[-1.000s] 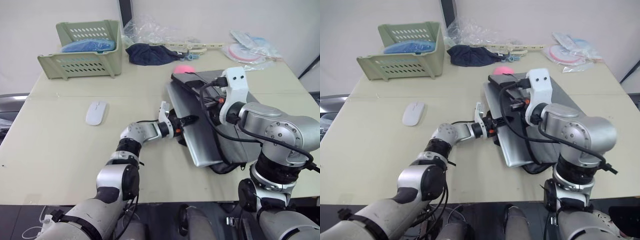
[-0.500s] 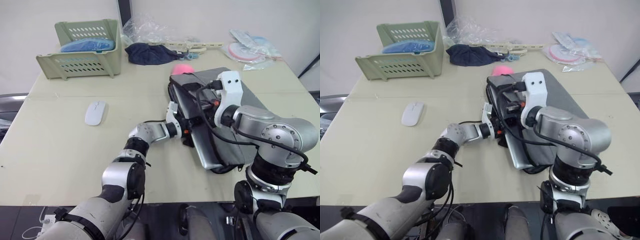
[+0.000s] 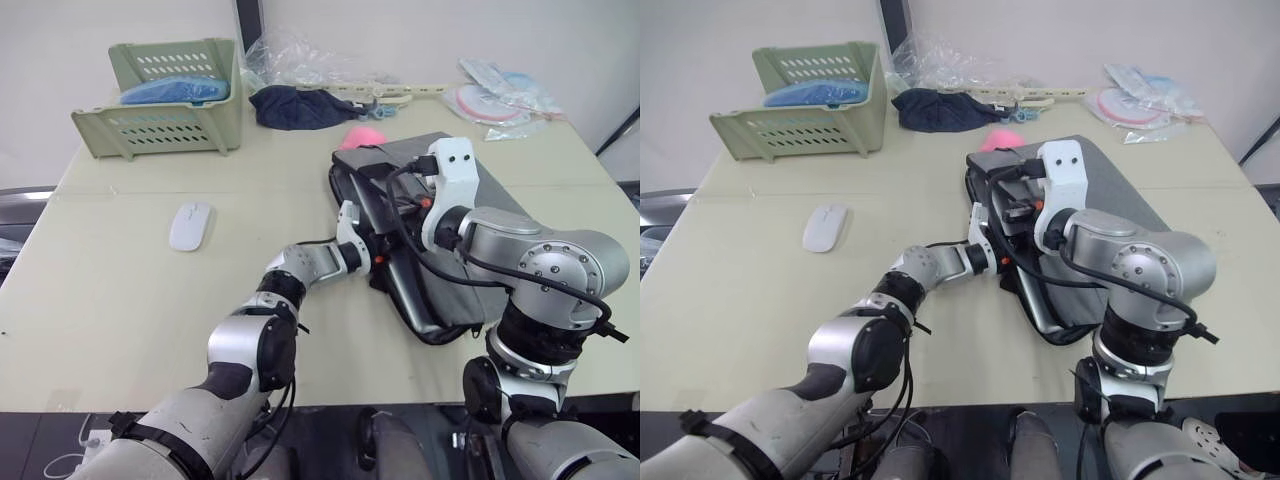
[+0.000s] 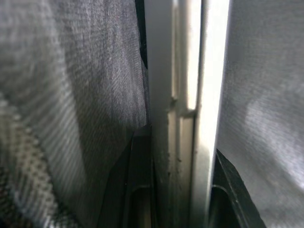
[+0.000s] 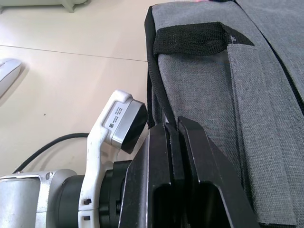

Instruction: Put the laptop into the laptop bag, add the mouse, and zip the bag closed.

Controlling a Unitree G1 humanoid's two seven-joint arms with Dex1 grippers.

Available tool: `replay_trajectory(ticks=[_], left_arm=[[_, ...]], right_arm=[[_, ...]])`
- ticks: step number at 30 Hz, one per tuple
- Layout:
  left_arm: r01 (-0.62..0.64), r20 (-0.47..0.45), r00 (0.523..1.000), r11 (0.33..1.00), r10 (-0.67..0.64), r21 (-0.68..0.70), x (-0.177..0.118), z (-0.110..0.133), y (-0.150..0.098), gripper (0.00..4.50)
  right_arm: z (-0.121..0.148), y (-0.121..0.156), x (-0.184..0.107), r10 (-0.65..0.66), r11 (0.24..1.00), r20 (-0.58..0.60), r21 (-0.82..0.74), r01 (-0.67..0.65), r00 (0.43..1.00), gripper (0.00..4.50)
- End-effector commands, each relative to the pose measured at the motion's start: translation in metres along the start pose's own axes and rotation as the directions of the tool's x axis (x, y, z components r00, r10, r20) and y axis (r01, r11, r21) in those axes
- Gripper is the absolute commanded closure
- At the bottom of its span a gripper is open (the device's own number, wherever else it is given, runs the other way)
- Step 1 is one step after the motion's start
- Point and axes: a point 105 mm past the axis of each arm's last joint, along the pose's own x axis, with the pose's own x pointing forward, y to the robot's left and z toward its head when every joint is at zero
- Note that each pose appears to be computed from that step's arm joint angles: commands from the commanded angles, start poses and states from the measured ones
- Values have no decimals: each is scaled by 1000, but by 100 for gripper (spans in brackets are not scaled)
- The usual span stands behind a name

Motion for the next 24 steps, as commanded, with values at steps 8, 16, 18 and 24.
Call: replay_trajectory(ticks=[8,16,18,24], left_arm=[[48,46,998,998,-50,44,25,-2,-26,396],[81,15,997,996,-81,33,23,-4,-30,92],[67,-9,998,996,-67,54,22,-7,-28,5],[63,-45,997,995,-59,76,11,-4,-23,2]], right_arm=[[11,23,-3,99,995,50,4,-100,994,442],[10,23,-4,98,995,50,10,-99,994,450],[9,22,-4,95,995,49,12,-96,994,450],[6,18,-4,78,997,37,18,-78,996,450]])
